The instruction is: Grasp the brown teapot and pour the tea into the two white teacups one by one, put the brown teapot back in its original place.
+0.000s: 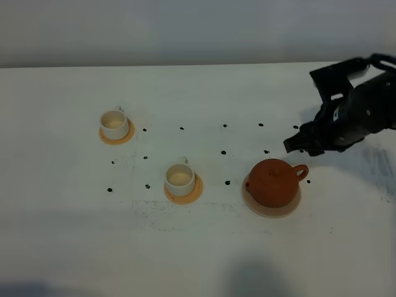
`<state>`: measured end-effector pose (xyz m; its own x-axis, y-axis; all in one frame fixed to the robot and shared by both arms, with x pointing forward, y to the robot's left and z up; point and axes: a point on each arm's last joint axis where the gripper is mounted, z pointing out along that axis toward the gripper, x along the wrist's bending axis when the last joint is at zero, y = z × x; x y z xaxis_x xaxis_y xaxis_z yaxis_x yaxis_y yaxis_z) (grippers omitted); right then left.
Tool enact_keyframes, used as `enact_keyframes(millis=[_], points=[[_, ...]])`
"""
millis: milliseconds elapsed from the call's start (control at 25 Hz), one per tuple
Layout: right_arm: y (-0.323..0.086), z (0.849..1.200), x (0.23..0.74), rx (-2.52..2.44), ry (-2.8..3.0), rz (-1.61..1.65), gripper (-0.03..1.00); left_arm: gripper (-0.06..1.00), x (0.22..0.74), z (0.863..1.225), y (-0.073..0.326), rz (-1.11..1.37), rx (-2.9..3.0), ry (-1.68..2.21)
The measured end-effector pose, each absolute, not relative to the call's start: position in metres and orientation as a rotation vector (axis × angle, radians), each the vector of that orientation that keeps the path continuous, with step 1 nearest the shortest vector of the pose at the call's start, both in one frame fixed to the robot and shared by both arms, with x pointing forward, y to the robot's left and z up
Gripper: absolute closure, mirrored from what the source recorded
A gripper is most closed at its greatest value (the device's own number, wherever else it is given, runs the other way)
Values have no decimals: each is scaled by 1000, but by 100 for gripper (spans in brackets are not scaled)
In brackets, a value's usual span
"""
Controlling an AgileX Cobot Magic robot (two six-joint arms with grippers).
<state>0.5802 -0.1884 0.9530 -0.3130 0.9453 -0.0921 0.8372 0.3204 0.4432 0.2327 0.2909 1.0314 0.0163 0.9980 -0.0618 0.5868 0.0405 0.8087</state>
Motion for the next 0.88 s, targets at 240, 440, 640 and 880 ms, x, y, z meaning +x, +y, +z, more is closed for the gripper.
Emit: enact_keyframes(millis=[240, 440, 640, 880], points=[[-187, 942, 582, 1597, 2261, 461, 48, 47, 233, 1031, 291, 778, 1623, 1648], [-186, 927, 584, 1609, 2283, 428, 48, 47, 233, 1031, 291, 778, 1623, 1648], [-188, 926, 582, 1628, 2302, 379, 48, 47, 233, 1031, 291, 778, 1623, 1648], [-190, 924, 578, 1662, 2322, 320, 48, 47, 233, 1031, 291, 778, 1623, 1648]])
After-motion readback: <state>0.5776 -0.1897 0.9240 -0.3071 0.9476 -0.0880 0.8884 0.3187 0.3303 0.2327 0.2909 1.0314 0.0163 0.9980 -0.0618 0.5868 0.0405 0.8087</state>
